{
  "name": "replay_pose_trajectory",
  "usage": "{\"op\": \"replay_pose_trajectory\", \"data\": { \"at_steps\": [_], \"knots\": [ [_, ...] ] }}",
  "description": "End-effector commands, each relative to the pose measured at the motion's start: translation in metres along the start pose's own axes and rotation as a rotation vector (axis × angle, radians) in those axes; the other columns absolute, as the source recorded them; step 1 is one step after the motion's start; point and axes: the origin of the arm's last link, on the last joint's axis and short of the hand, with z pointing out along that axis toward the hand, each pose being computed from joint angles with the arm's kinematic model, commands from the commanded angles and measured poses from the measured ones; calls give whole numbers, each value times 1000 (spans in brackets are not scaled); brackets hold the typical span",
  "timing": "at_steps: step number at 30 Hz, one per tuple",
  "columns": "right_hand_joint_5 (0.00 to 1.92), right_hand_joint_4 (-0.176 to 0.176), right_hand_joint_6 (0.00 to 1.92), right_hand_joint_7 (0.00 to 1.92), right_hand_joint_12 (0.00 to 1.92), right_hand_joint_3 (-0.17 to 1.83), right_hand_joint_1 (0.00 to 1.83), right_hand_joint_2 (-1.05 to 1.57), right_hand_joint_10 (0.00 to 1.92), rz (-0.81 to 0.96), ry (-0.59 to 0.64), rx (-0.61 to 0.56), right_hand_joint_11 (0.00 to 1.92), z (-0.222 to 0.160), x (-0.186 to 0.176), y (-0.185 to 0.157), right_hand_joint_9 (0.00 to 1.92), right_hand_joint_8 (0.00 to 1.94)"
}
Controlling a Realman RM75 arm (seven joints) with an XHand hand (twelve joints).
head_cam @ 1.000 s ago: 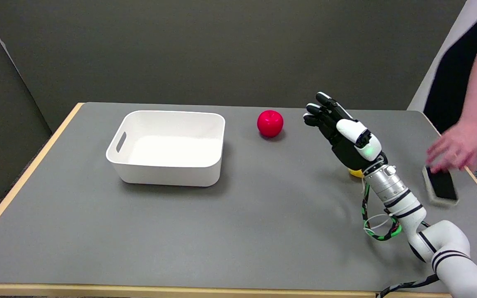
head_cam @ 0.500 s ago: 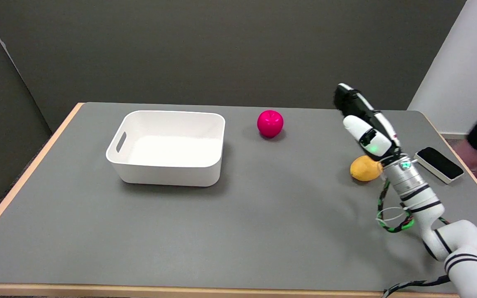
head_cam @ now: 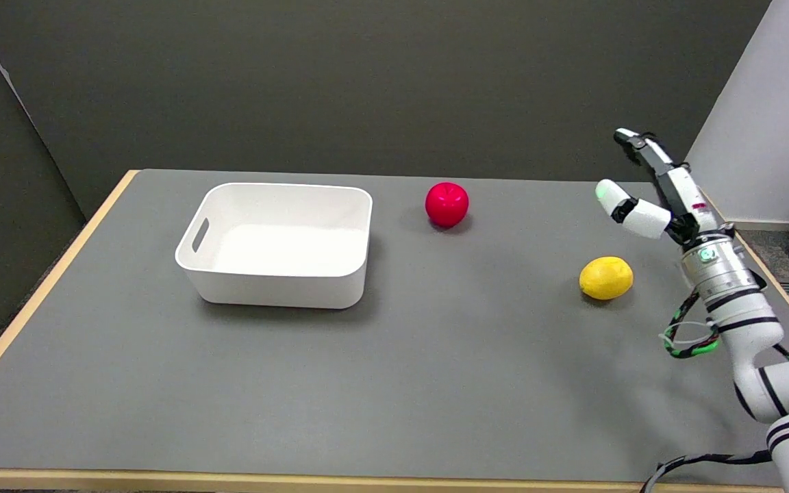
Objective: Pick up the lemon.
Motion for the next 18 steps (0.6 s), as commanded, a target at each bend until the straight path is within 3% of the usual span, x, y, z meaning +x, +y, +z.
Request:
{"op": "replay_pose_trajectory", "data": {
  "at_steps": [1, 4, 7, 18],
  "knots": [
    [185, -58, 368, 178, 575, 856, 634, 707, 581, -478, 42, -134, -1, 15, 22, -22, 7, 285],
    [191, -60, 372, 188, 640, 851, 611, 696, 604, -496, 18, -129, -1, 6, 14, -28, 18, 287],
    [163, -59, 444, 163, 662, 970, 562, 634, 641, -491, 3, -146, -1, -6, 12, -28, 14, 370],
    [179, -57, 457, 201, 842, 958, 465, 620, 676, -360, -90, -173, -1, -69, -20, -30, 63, 398]
  ]
}}
